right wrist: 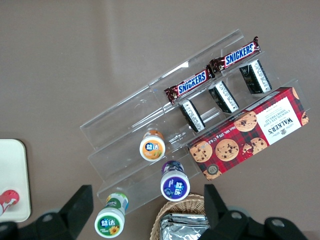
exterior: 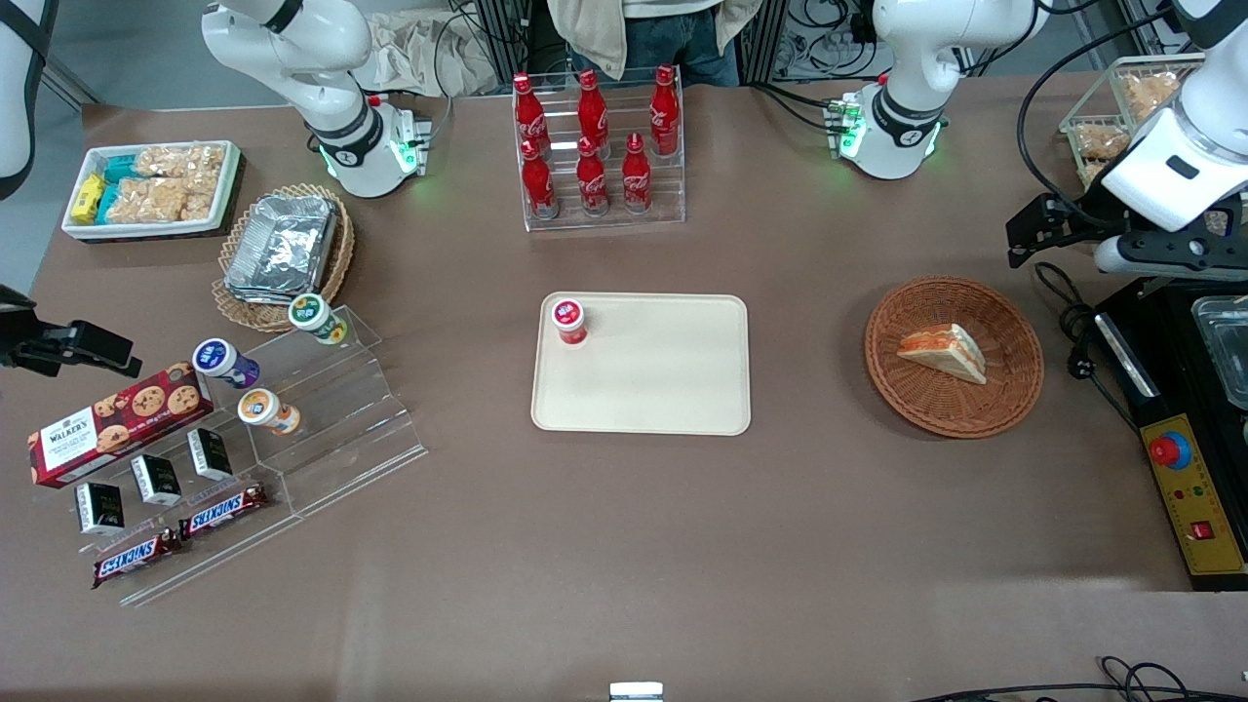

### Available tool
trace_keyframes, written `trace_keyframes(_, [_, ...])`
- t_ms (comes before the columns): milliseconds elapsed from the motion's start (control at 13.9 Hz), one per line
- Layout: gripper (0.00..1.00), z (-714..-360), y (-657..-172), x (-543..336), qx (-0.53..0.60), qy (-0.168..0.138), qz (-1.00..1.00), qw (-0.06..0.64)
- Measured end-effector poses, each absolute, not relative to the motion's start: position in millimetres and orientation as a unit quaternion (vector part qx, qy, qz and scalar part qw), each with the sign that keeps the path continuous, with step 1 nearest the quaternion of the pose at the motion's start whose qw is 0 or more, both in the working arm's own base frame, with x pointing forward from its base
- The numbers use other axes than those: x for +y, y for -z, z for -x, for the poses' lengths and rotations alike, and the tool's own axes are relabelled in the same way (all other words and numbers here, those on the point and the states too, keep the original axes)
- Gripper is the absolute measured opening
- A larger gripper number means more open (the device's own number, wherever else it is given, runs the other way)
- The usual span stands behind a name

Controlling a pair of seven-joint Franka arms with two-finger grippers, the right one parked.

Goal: Place sandwich from basket to tray
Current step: 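Move the open left gripper over the wrapped sandwich in the wicker basket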

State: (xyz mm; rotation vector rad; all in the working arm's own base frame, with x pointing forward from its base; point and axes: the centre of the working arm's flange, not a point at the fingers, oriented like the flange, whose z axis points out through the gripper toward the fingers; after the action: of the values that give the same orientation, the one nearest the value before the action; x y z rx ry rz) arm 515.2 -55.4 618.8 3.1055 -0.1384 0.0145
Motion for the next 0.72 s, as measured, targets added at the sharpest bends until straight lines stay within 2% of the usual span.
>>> trace_keyframes(361, [1.0, -515, -617, -51, -0.035, 0.0, -0.999, 0.016])
trace_keyframes(722, [1.0, -530, -593, -20, 0.202, 0.025, -0.979, 0.013])
